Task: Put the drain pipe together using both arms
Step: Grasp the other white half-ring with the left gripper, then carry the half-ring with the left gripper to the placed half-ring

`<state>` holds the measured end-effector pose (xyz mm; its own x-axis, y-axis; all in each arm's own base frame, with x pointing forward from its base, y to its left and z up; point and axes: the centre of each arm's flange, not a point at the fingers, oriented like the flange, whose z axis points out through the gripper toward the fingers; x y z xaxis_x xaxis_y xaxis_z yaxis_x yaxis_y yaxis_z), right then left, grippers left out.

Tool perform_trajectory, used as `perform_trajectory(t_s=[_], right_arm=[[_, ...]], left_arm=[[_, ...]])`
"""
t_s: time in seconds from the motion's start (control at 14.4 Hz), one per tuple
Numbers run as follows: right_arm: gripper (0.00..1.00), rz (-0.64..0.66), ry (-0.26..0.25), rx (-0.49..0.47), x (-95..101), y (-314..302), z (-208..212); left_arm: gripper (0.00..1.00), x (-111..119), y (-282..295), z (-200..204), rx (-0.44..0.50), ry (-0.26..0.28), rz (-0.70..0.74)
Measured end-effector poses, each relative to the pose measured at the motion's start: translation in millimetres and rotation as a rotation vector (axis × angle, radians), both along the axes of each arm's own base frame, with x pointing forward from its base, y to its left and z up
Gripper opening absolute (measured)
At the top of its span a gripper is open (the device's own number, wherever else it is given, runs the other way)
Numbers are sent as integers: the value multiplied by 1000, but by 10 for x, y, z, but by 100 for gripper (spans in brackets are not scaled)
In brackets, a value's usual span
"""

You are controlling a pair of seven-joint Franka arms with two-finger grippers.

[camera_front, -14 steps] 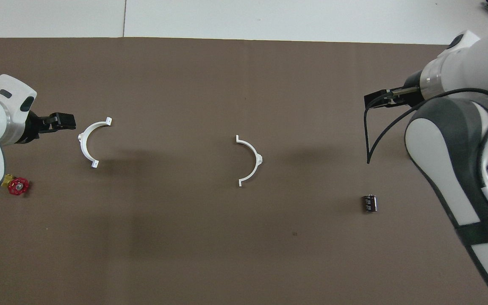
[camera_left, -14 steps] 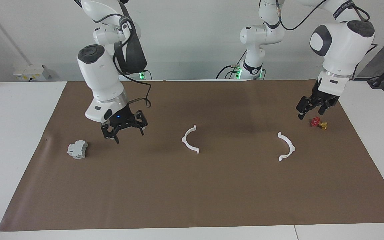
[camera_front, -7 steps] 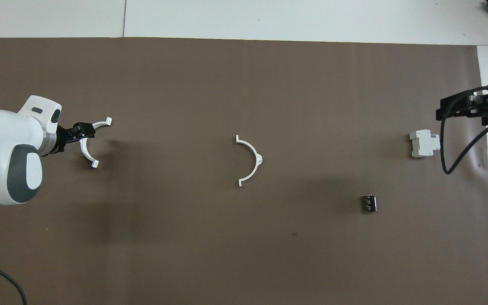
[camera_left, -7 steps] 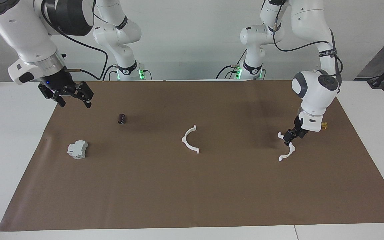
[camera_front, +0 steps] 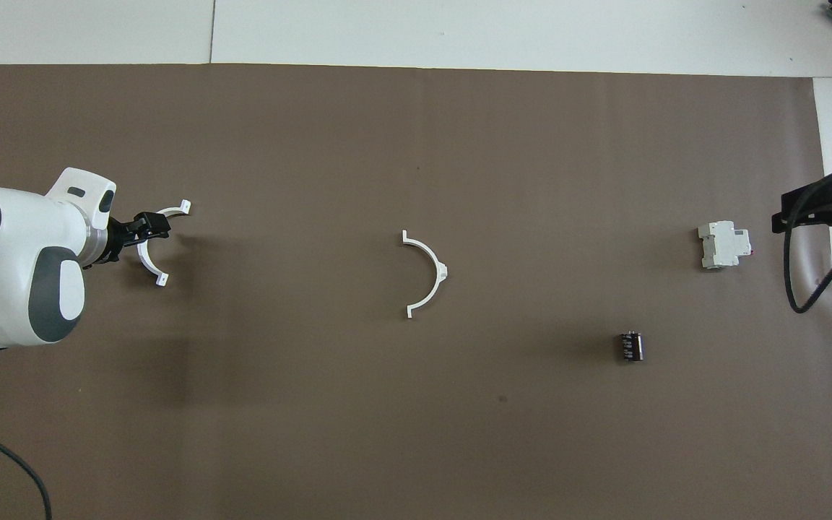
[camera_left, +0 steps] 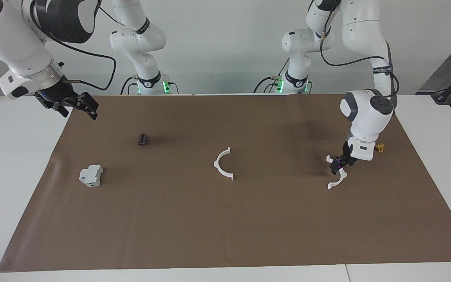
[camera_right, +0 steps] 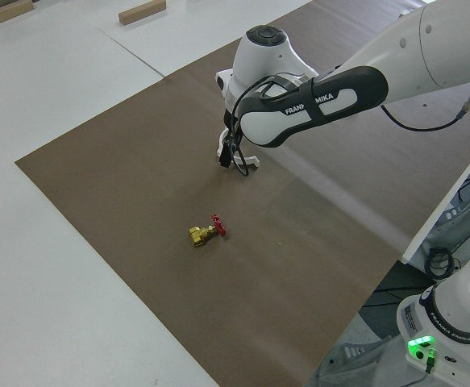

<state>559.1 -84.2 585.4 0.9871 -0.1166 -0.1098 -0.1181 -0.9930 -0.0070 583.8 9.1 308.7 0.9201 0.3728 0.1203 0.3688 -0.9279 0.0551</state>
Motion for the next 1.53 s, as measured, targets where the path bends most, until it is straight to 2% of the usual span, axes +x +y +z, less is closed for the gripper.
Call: perform_trajectory(t_s=[0.21,0.35,0.56,0.69,1.11,1.39,1.53], right_arm=[[100,35,8,14,-147,-420,-32],[100,45,-9,14,-179,-476,32],[100,83,-60,2,-110,-216,275],[100,31,-69,-6,-77,24,382],[100,5,-52,-20,-80,230,414],[100,36,-46,-45,-71,356,411],[100,41,-34,-43,-88,334,404]], left_arm=[[89,0,0,0,0,0,1],[63,0,-1,0,0,0,1],[30,0,-3,0,0,0,0],[8,2,-8,4,0,-1,-1],[7,15,-143,26,-4,6,-2],[7,146,-897,420,-18,46,28],[7,132,-1421,604,-29,41,55]])
